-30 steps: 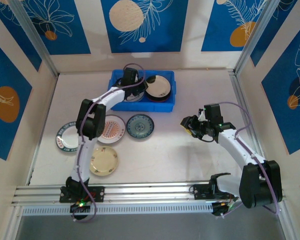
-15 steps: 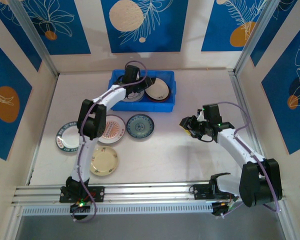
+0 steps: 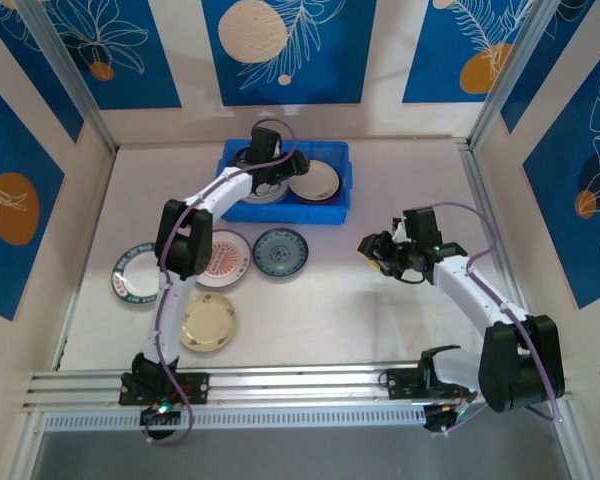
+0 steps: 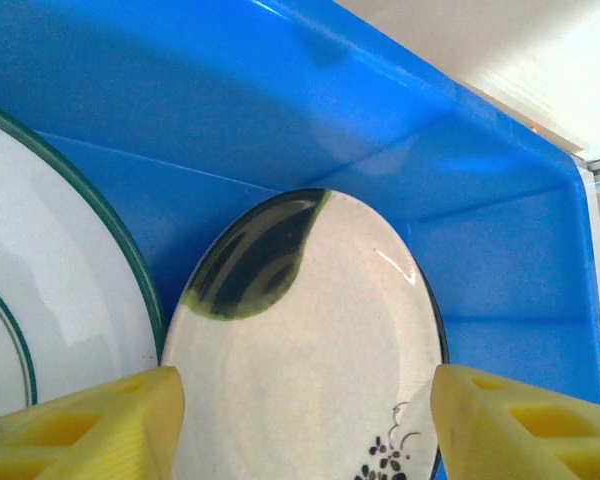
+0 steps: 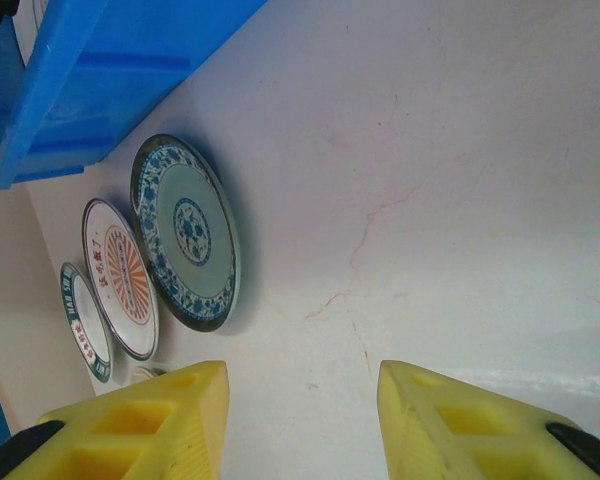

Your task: Place the plates into the plastic bin on the countertop

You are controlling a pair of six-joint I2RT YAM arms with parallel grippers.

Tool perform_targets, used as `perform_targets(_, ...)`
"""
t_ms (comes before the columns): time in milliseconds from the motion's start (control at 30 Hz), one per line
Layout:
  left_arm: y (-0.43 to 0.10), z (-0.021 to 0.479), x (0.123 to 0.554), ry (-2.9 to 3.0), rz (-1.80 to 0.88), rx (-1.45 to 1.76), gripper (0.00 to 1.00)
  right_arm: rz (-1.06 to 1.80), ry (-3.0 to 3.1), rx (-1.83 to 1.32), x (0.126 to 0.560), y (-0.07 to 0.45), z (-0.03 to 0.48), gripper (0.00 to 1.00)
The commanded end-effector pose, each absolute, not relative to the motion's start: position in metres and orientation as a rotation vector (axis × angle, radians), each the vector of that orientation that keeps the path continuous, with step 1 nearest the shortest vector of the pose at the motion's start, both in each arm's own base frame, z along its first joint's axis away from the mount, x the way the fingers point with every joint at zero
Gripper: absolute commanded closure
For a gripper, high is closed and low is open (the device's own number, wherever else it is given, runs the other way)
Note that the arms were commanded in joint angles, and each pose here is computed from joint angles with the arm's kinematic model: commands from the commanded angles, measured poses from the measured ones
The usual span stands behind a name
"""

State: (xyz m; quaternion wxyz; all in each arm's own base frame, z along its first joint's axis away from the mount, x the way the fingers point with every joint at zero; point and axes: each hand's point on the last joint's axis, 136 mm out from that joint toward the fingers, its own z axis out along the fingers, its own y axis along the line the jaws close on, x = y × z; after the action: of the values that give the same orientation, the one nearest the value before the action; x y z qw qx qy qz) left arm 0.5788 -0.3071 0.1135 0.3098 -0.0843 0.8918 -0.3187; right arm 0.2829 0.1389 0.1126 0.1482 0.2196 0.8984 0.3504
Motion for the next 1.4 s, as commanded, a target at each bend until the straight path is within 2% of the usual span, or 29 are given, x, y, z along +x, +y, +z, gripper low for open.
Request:
perform_targets(0, -0.315, 0.115, 0.579, 2.350, -0.826, -0.182, 0.34, 1.004, 2.590, 0.601, 0.285, 0.142, 0.117, 0.55)
perform_targets(200, -0.321, 0.114, 0.577, 2.349, -0.847, -0.172, 0.37, 1.004, 2.588, 0.580, 0.286, 0.145, 0.119, 0.56)
perform_targets(400, -0.322, 0.172, 0.562, 2.247, -0.840, -0.077, 0.33, 1.012, 2.603, 0.464, 0.289, 0.160, 0.120, 0.57)
perform_targets(600, -0.320, 0.236, 0.505, 2.158, -0.849, 0.061, 0.29, 1.011, 2.607, 0.363, 0.293, 0.178, 0.122, 0.58)
perform_targets(800, -0.312, 0.261, 0.433, 2.146, -0.896, 0.171, 0.20, 1.002, 2.555, 0.301, 0.301, 0.189, 0.129, 0.56)
perform_targets(1000, -0.293, 0.258, 0.365, 2.141, -1.014, 0.192, 0.14, 1.037, 2.496, 0.249, 0.308, 0.202, 0.136, 0.47)
perform_targets(1100, -0.285, 0.241, 0.334, 2.172, -1.012, 0.184, 0.14, 1.045, 2.507, 0.236, 0.309, 0.209, 0.131, 0.45)
perform_targets(1133, -0.284, 0.232, 0.322, 2.190, -1.006, 0.182, 0.14, 1.046, 2.518, 0.240, 0.310, 0.211, 0.127, 0.47)
perform_targets(1200, -0.282, 0.214, 0.303, 2.200, -0.979, 0.163, 0.15, 1.067, 2.539, 0.240, 0.310, 0.217, 0.119, 0.62)
perform_targets(1233, -0.280, 0.206, 0.294, 2.203, -0.969, 0.150, 0.16, 1.080, 2.548, 0.248, 0.311, 0.220, 0.116, 0.65)
perform_targets(1367, -0.267, 0.178, 0.275, 2.267, -0.932, 0.093, 0.16, 1.092, 2.582, 0.244, 0.313, 0.231, 0.104, 0.64)
